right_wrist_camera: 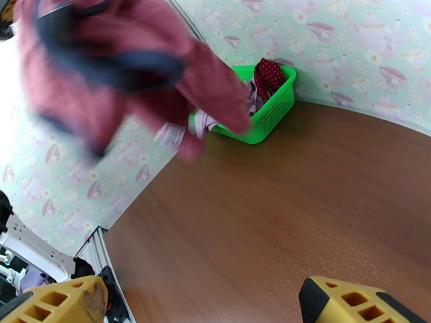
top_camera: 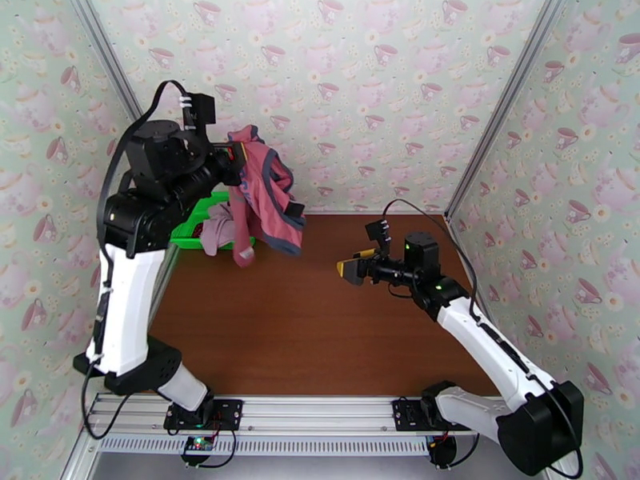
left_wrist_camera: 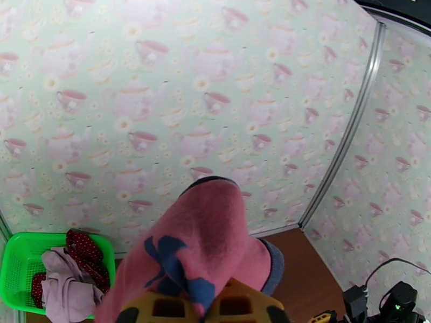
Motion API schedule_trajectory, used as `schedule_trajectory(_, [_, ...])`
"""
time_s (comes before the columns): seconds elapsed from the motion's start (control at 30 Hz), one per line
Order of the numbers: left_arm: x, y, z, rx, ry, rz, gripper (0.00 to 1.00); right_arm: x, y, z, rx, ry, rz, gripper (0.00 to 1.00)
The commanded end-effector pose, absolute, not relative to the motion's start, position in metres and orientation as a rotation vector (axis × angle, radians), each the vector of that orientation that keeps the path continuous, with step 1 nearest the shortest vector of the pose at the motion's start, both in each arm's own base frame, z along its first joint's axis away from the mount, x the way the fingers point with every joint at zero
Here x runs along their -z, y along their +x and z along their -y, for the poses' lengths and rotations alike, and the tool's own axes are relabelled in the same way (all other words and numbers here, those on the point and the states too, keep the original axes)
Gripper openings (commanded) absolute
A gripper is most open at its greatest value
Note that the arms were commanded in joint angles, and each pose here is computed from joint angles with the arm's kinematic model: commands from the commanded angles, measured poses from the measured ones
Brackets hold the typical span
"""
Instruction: Fold and stack the mixed laundry pile
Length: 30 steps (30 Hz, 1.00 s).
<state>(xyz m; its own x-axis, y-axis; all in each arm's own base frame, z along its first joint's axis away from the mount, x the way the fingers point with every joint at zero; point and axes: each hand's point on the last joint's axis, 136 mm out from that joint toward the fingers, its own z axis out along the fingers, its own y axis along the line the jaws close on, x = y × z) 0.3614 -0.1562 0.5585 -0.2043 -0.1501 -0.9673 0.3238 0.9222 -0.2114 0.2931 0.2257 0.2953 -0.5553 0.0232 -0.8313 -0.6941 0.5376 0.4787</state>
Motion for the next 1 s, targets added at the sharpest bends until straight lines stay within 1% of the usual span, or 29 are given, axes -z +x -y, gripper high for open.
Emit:
schedule_trajectory(0.0, [-0.501,0.378,0.172,0.385,0.111,-1.842,0.0,-0.298,0.286,-0.213,-0.991,-0.51,-1.972,1.0])
schedule_trajectory(0.13, [-0.456,0.386,0.187,0.409,0.086,-1.895,0.0,-0.289,0.282,-0.201,-0.922,-0.47,-2.029,1.0])
schedule_trajectory(0.27, [-0.443,0.404,0.206,0.443,0.088,-1.915,0.0,-0.288,0.281,-0.191,-0.863,-0.426,-2.054,1.0])
schedule_trajectory(0.37, [-0.452,0.425,0.221,0.446,0.108,-1.882,0.0,-0.289,0.284,-0.185,-0.818,-0.4,-2.06,1.0])
schedule_trajectory(0.57, [-0.486,0.465,0.243,0.411,0.143,-1.777,0.0,-0.291,0.293,-0.181,-0.794,-0.361,-2.064,1.0])
schedule_trajectory(0.63, [-0.496,0.471,0.25,0.407,0.161,-1.754,0.0,-0.291,0.295,-0.179,-0.788,-0.354,-2.065,1.0])
schedule_trajectory(0.73, [-0.501,0.466,0.263,0.386,0.213,-1.75,0.0,-0.29,0.297,-0.177,-0.775,-0.346,-2.065,1.0])
schedule_trajectory(0.8, [-0.485,0.46,0.275,0.339,0.269,-1.783,0.0,-0.289,0.298,-0.174,-0.76,-0.339,-2.063,1.0])
schedule_trajectory(0.87, [-0.458,0.453,0.283,0.284,0.316,-1.838,0.0,-0.285,0.299,-0.171,-0.746,-0.337,-2.072,1.0])
schedule_trajectory(0.97, [-0.394,0.435,0.296,0.227,0.38,-1.937,0.0,-0.278,0.3,-0.165,-0.711,-0.332,-2.102,1.0])
